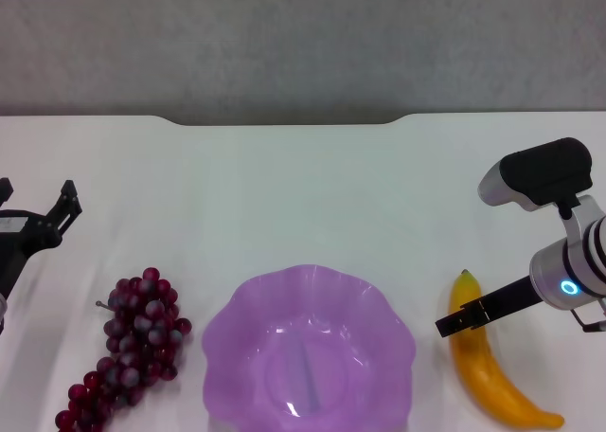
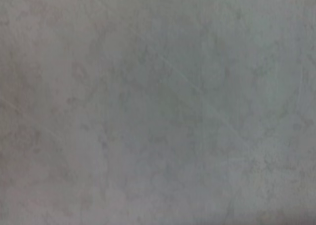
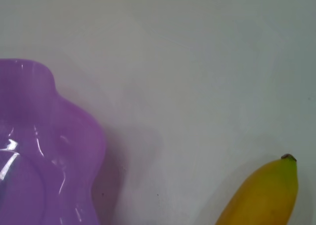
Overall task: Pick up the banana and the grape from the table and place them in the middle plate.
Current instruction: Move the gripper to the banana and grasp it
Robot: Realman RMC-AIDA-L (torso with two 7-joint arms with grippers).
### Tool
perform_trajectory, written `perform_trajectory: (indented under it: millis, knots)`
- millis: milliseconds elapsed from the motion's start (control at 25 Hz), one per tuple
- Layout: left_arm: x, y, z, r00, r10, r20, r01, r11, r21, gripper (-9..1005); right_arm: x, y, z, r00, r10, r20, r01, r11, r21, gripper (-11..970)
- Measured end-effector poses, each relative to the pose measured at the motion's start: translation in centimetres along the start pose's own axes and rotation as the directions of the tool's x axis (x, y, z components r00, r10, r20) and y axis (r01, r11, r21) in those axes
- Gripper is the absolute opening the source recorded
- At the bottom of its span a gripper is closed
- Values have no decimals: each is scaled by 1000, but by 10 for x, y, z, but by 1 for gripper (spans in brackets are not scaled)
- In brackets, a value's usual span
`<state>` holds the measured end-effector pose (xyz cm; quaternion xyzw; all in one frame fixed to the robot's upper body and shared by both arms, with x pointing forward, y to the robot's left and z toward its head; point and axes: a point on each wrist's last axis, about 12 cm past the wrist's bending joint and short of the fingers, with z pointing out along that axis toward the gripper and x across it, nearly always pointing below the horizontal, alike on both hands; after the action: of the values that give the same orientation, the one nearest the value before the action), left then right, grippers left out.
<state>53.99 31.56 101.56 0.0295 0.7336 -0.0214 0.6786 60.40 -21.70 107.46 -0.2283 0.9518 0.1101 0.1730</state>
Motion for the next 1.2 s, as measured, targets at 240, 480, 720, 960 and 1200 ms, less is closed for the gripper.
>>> perform_trajectory:
  millis: [240, 480, 720, 960, 1200]
  knots:
    - [0, -1, 1, 1000, -1, 1, 1, 1000, 2, 888, 3, -2, 4, 1000, 5, -16, -5, 1000, 4, 879]
    - [-1, -2, 2, 1000, -1, 4, 1, 1000, 7, 887, 3, -1, 9, 1000, -2, -29, 2, 1000, 10, 865]
    - [-2, -2, 2, 1000, -1, 5, 1, 1000, 8, 887, 1, 0, 10, 1000, -7, -8, 7, 1000, 18, 818]
    - [-2, -3, 2, 1000, -2, 5, 2, 1000, 9, 887, 3, -3, 14, 1000, -10, 7, 10, 999, 37, 762]
    - [-1, -3, 2, 1000, -4, 6, 4, 1000, 7, 887, 2, -1, 16, 999, -37, 17, 36, 998, 54, 655]
